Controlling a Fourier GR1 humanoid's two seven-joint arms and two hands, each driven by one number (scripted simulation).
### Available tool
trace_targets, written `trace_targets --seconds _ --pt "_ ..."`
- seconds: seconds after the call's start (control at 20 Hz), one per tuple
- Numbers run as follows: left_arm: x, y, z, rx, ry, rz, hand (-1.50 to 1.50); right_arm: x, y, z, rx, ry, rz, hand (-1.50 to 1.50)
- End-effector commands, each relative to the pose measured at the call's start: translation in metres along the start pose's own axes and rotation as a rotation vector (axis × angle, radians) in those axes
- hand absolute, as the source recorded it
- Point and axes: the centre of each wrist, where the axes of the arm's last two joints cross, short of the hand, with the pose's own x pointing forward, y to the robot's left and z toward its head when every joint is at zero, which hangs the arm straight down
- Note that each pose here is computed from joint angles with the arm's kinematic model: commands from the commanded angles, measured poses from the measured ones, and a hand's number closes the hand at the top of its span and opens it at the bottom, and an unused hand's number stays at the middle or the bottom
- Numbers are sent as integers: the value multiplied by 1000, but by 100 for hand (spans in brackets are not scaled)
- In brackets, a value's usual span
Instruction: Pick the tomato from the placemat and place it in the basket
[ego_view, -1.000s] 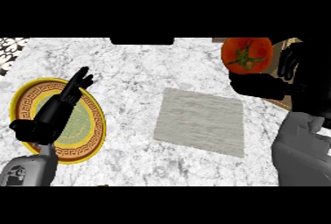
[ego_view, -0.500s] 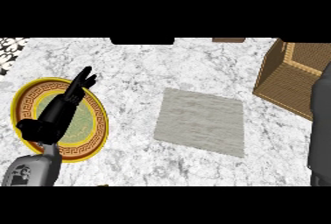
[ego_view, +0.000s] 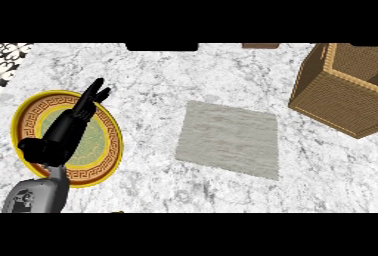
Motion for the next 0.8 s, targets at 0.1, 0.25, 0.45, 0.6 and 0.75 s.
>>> trace_targets --seconds 0.1,0.25,0.45,0.6,0.75 --pt "-1 -3 -4 -17 -17 -3 0 -51 7 -28 7 -2 17 150" --pt "11 6 -5 -5 -5 -4 0 -87 0 -24 -50 -12 14 150" --pt "3 3 -11 -3 -5 6 0 -87 15 -40 -96 -60 62 150" --pt "1 -4 -9 -15 2 -3 0 -122 10 -44 -140 -69 69 150" --pt "-3 8 0 -6 -16 2 0 -124 -1 -54 -240 -10 -77 150"
